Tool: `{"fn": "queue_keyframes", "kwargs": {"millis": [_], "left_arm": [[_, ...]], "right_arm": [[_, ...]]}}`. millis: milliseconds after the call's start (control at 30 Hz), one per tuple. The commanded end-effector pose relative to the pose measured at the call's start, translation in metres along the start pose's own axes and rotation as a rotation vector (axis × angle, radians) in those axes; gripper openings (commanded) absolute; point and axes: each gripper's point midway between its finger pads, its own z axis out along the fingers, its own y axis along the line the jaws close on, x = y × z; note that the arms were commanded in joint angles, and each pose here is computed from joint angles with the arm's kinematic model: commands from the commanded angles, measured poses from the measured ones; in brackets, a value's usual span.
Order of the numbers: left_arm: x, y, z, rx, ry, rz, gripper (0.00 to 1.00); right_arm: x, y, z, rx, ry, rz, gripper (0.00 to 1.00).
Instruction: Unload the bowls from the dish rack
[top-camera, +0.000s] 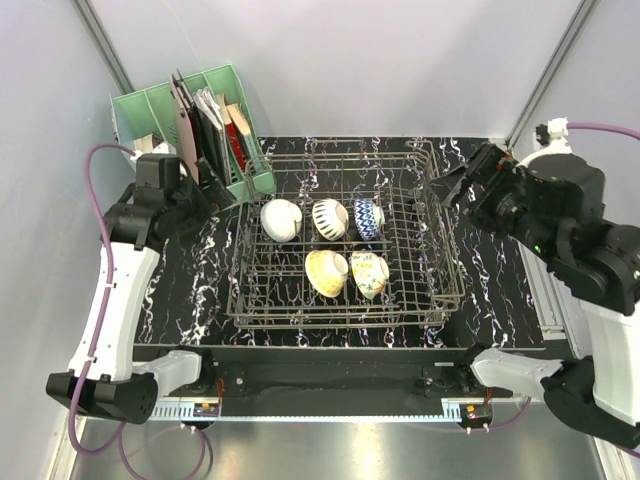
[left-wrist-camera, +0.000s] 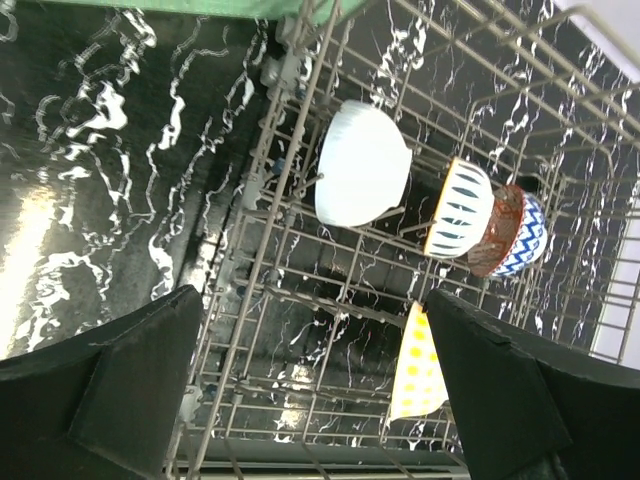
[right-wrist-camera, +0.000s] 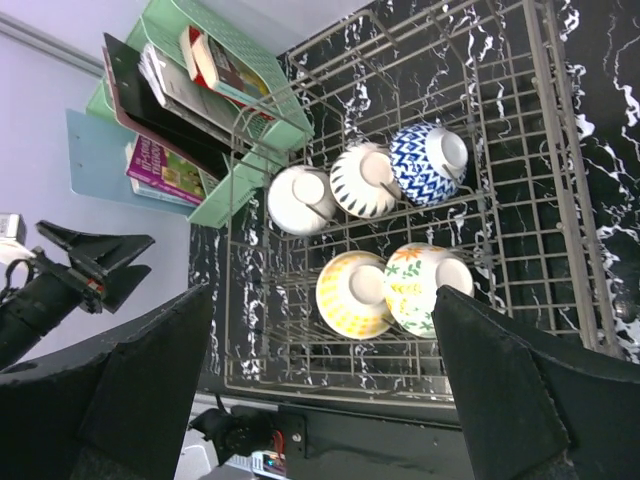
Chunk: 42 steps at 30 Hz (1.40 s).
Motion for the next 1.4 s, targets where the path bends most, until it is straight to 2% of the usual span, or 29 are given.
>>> {"fn": "queue_keyframes", "kwargs": {"millis": [0, 133, 300, 433, 533, 600, 633, 667, 767, 833, 867, 900, 933, 1000, 1033, 1133, 1200, 1300, 1367], "left_arm": [[-0.045, -0.025, -0.023, 0.054, -0.134, 0.018, 0.99], [-0.058, -0.041, -0.028, 0.096, -0.144, 0.017, 0.99], [-0.051, -0.031, -0.029, 0.073, -0.148, 0.023, 0.99], [-0.045, -0.028, -0.028, 0.071, -0.134, 0.018, 0.99], [-0.039, -0.024, -0.023, 0.06, -0.114, 0.015, 0.99], [-0.034, -0.018, -0.018, 0.039, -0.103, 0.023, 0.99], [-0.032, -0.016, -0.016, 0.033, -0.1, 0.027, 0.99], [-0.031, -0.013, -0.015, 0.02, -0.099, 0.033, 0.99], [-0.024, -0.008, -0.014, 0.003, -0.088, 0.041, 0.99], [-0.02, -0.005, -0.015, -0.007, -0.084, 0.038, 0.99], [-0.019, -0.004, -0.018, -0.006, -0.091, 0.032, 0.99], [-0.014, -0.003, -0.015, -0.006, -0.079, 0.035, 0.99], [-0.012, -0.004, -0.015, 0.0, -0.073, 0.048, 0.99], [-0.006, -0.005, -0.01, 0.008, -0.061, 0.067, 0.99], [-0.003, -0.006, -0.009, 0.016, -0.055, 0.082, 0.99], [0.004, -0.007, -0.013, 0.042, -0.04, 0.09, 0.99], [0.012, -0.002, -0.014, 0.035, -0.02, 0.088, 0.99], [0.02, 0.017, -0.016, -0.028, -0.022, 0.096, 0.99], [0.028, 0.029, -0.006, -0.07, -0.003, 0.128, 0.99]], "right_arm": [[0.006, 0.006, 0.027, -0.002, 0.0, 0.04, 1.0], [0.015, 0.012, 0.026, -0.047, 0.035, 0.077, 1.0], [0.041, 0.026, 0.029, -0.112, 0.169, 0.106, 1.0], [0.045, 0.039, 0.03, -0.13, 0.216, 0.119, 1.0], [0.048, 0.068, 0.033, -0.172, 0.242, 0.09, 1.0], [0.064, 0.079, 0.051, -0.151, 0.252, 0.059, 1.0], [0.075, 0.104, 0.053, -0.227, 0.249, 0.057, 1.0], [0.095, 0.105, 0.071, -0.209, 0.274, 0.041, 1.0], [0.118, 0.135, 0.09, -0.269, 0.271, 0.055, 1.0], [0.125, 0.164, 0.09, -0.363, 0.245, 0.069, 1.0], [0.147, 0.177, 0.086, -0.397, 0.264, 0.025, 1.0], [0.148, 0.176, 0.091, -0.37, 0.196, -0.043, 1.0], [0.158, 0.173, 0.097, -0.336, 0.189, -0.074, 1.0], [0.157, 0.152, 0.104, -0.247, 0.16, -0.036, 1.0], [0.148, 0.145, 0.093, -0.255, 0.143, -0.018, 1.0], [0.146, 0.106, 0.084, -0.189, 0.121, -0.016, 1.0], [0.149, 0.07, 0.079, -0.074, 0.14, -0.062, 1.0], [0.131, 0.022, 0.059, 0.079, 0.106, -0.116, 1.0], [0.099, -0.008, 0.044, 0.156, 0.002, -0.106, 1.0]]}}
